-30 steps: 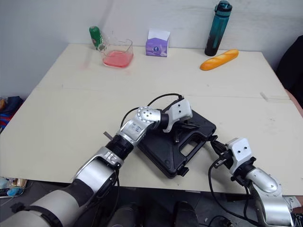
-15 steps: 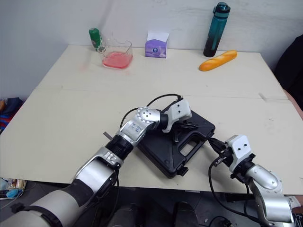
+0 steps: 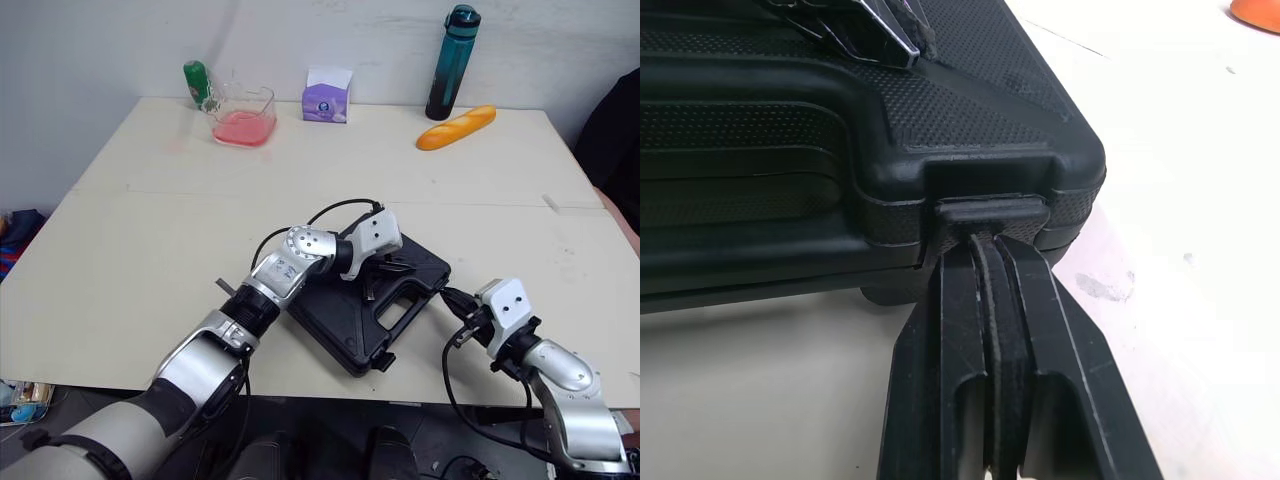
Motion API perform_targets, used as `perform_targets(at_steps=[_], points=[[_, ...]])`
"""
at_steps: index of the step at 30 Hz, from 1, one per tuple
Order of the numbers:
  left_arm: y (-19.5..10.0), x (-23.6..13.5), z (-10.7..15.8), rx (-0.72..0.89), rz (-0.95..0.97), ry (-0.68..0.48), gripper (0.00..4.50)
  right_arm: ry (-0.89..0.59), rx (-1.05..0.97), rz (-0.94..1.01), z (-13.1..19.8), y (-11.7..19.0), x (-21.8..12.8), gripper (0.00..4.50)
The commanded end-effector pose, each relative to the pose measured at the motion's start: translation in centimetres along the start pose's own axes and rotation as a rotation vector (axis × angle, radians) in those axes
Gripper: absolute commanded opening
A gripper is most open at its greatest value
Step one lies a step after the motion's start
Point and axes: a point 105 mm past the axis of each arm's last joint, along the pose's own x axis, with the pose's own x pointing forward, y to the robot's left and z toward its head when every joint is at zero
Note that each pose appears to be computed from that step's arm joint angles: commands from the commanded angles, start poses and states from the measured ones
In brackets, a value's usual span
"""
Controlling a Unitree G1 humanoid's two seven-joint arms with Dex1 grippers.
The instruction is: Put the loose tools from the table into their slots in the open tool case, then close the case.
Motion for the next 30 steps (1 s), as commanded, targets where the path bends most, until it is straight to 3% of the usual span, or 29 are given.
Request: perform_targets(at_steps=[1,12,21,25,30], points=[[-3.4,0.8,-7.8,-0.155,-0.089,0.254,0.01,-0.099,-0.061,0.034,3.1,-0.1,0.5,0.0],[-3.4,0.5,-9.5,-0.168,-0.073,0.335,0.01,-0.094,-0.055,0.077,3.8,0.6,1.9,0.0],[-3.0,0.1,-9.3,-0.166,-0.055,0.321,0.01,-0.082,-0.053,0.079,4.0,0.6,1.3,0.0],[-2.3,-0.2,-7.7,-0.12,-0.043,0.246,0.01,-0.112,-0.059,0.066,4.7,-0.1,0.0,0.0],[-1.6,-0.9,-3.0,-0.015,-0.046,0.033,0.01,-0.129,-0.078,0.068,5.1,-0.6,-1.3,0.0]])
